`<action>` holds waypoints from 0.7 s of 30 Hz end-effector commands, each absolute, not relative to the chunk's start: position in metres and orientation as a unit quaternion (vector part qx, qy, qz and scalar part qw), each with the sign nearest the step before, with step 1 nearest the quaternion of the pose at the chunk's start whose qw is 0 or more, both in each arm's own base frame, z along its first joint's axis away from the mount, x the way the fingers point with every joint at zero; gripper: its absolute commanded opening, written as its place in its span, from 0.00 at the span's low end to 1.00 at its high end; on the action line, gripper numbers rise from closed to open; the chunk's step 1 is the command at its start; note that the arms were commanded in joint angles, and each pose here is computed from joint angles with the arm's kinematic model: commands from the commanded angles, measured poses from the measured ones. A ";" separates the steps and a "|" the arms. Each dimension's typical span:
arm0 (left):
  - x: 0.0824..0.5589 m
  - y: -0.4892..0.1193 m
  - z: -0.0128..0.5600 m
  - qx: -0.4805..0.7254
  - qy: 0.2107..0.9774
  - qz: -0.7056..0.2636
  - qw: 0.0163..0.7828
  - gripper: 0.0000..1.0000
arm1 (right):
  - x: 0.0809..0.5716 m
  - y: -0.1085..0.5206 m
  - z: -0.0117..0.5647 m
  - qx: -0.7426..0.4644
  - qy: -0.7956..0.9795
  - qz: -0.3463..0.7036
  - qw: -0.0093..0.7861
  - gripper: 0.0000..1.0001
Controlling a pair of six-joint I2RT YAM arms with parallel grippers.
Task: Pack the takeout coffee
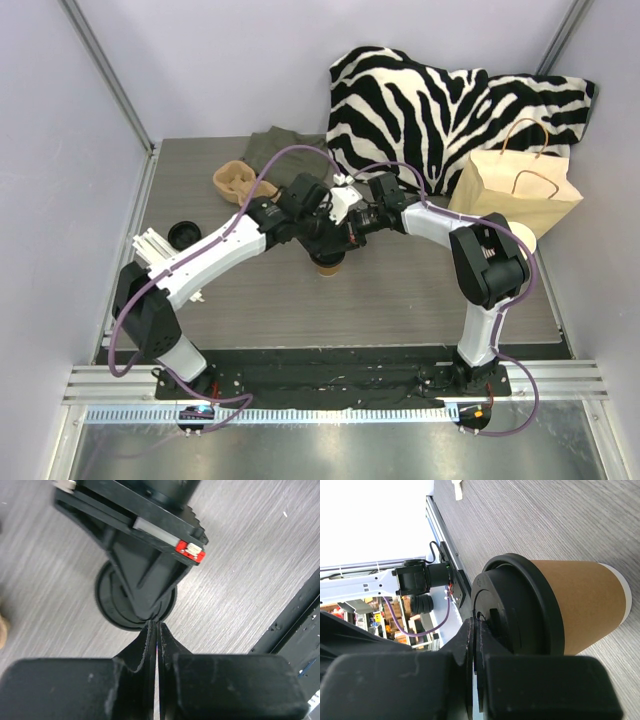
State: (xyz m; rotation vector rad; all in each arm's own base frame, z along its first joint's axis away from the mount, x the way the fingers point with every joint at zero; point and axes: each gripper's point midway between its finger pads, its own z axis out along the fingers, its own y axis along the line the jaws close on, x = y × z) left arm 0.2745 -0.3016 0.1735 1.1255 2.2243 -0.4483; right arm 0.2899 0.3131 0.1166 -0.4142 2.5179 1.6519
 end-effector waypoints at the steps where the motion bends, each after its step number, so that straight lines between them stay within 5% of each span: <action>1: 0.276 -0.300 0.196 0.423 0.829 -0.178 0.321 0.05 | 0.292 0.305 0.089 -0.121 0.859 0.493 0.058 0.01; 21: 0.257 -0.294 0.087 0.431 0.853 -0.160 0.246 0.01 | 0.289 0.305 0.083 -0.115 0.858 0.499 0.045 0.01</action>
